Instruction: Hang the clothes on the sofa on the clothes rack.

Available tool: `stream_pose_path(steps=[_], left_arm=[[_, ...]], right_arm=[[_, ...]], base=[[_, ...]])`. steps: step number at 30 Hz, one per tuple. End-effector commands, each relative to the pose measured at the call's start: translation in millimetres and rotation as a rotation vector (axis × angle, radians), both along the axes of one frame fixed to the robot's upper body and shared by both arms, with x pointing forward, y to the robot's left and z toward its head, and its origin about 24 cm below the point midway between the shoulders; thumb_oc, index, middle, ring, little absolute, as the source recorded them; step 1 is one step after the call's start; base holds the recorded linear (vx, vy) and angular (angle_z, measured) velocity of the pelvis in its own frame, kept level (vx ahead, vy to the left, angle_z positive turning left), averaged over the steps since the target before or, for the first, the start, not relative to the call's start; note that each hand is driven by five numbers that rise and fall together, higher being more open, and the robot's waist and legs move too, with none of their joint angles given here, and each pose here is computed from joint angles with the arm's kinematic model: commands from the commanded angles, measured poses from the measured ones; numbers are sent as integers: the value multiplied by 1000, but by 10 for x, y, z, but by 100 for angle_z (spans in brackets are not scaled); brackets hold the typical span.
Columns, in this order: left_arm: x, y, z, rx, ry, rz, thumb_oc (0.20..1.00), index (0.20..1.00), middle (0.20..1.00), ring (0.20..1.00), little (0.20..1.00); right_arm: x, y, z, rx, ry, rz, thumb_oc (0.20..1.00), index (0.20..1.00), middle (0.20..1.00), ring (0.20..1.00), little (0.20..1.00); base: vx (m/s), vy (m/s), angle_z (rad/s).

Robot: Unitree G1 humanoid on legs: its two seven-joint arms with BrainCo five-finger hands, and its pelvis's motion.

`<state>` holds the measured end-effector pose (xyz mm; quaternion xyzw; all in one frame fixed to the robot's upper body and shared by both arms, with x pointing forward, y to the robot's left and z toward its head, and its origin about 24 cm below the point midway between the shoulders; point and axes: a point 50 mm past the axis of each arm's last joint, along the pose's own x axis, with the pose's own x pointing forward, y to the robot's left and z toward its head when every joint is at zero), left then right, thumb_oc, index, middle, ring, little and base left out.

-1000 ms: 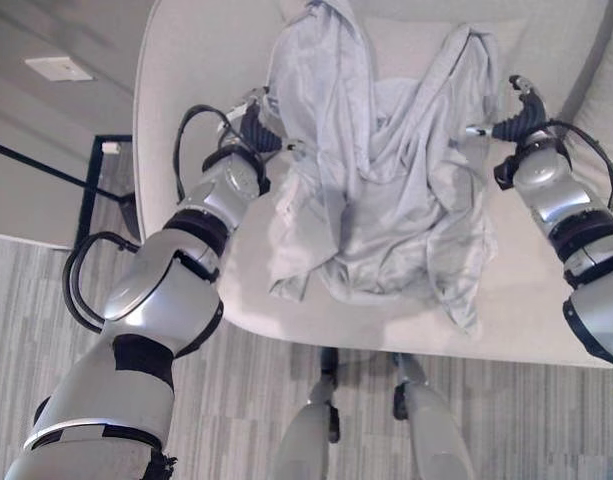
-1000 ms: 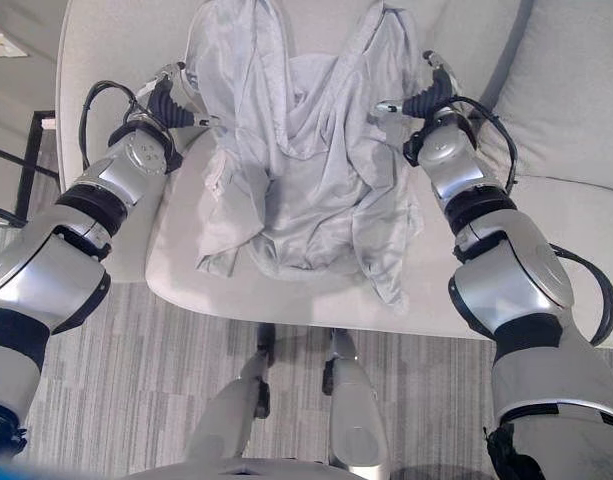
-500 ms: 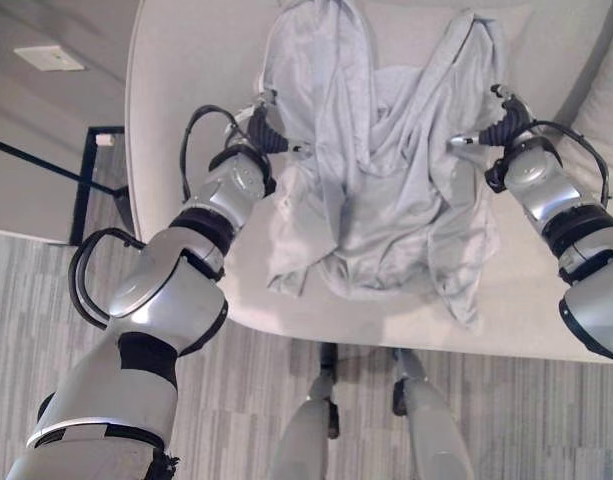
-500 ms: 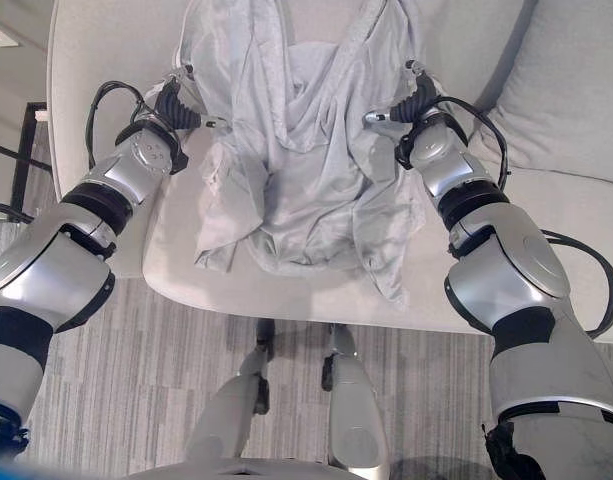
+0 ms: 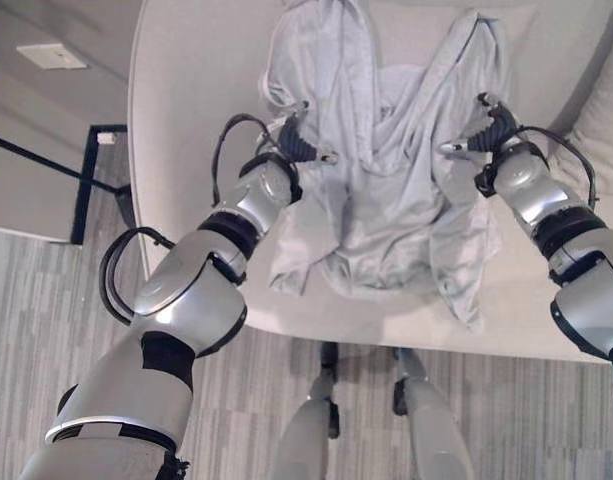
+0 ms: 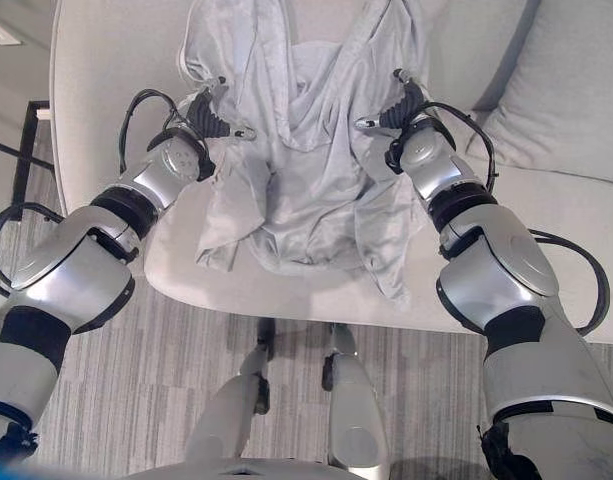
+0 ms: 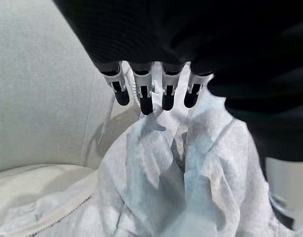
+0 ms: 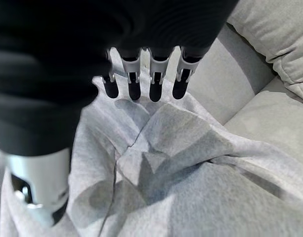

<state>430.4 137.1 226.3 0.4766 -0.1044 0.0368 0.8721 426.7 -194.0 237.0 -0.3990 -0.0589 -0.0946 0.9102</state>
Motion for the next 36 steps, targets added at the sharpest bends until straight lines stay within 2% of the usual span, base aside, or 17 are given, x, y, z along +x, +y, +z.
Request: stream_pose_path(steps=[1, 21, 36], left_arm=[[-5, -15, 639, -2, -156, 13, 1000, 1000, 1000, 1000, 1000], [-49, -108, 962, 69, -260, 35, 1000, 1000, 1000, 1000, 1000], [-114, -105, 1253, 143, -374, 98, 1000, 1000, 1000, 1000, 1000]], right_arm=[[21, 106, 469, -8, -102, -8, 1000, 1000, 1000, 1000, 1000], [14, 399, 719, -50, -207, -4, 1000, 1000, 1000, 1000, 1000], [-49, 470, 1056, -118, -322, -61, 1000, 1000, 1000, 1000, 1000]], base=[[0, 0, 0], [-4, -5, -1], [0, -1, 0]])
